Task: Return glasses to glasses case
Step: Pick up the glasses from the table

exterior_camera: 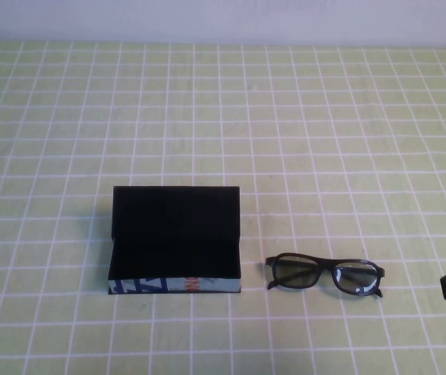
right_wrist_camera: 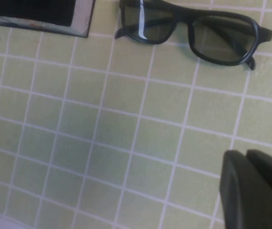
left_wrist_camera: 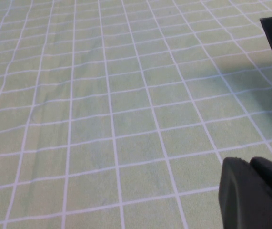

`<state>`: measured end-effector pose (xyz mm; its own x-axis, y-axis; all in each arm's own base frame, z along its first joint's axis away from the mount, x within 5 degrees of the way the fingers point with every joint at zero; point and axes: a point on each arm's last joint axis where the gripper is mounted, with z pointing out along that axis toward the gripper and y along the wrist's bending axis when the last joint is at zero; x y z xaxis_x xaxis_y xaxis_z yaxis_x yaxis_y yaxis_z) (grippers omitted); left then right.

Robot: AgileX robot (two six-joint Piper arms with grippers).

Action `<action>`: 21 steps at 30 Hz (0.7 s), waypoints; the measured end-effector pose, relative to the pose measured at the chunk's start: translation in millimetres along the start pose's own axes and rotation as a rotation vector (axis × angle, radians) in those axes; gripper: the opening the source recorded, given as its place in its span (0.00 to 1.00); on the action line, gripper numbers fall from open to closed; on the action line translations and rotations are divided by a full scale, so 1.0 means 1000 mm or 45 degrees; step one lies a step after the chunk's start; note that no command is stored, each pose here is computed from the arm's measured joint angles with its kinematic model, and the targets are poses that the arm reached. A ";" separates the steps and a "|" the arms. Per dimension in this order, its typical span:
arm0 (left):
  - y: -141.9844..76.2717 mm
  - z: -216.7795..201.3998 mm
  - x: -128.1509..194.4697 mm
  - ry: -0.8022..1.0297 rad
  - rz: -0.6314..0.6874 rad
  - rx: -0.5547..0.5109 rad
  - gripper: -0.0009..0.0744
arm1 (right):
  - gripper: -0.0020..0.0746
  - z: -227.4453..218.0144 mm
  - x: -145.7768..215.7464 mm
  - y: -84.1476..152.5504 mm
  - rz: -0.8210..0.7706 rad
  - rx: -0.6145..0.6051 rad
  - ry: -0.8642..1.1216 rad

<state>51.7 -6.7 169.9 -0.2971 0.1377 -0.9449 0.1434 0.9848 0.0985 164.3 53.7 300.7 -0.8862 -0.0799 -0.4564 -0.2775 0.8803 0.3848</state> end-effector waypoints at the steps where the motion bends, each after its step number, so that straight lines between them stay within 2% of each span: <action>1: 0.000 0.000 0.000 0.000 0.000 0.000 0.01 | 0.01 0.004 -0.007 0.000 -0.035 0.006 0.028; 6: 0.000 0.000 0.000 0.000 0.000 0.000 0.01 | 0.01 0.032 -0.036 0.017 -0.305 0.032 0.197; 13: 0.000 0.000 0.000 0.000 0.000 0.000 0.01 | 0.01 0.093 -0.076 0.060 -0.878 -0.040 0.481; 18: 0.000 0.000 0.000 0.000 0.000 0.000 0.01 | 0.04 0.127 -0.098 0.061 -1.055 -0.043 0.609; 21: 0.000 0.000 0.000 0.000 0.000 0.000 0.01 | 0.14 0.141 -0.105 0.058 -1.128 -0.049 0.645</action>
<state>51.7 -6.7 169.9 -0.2971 0.1377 -0.9449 0.1434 0.9848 0.0985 293.2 179.7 257.4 -0.4065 -0.8916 -0.1996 -0.9136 0.3934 0.1032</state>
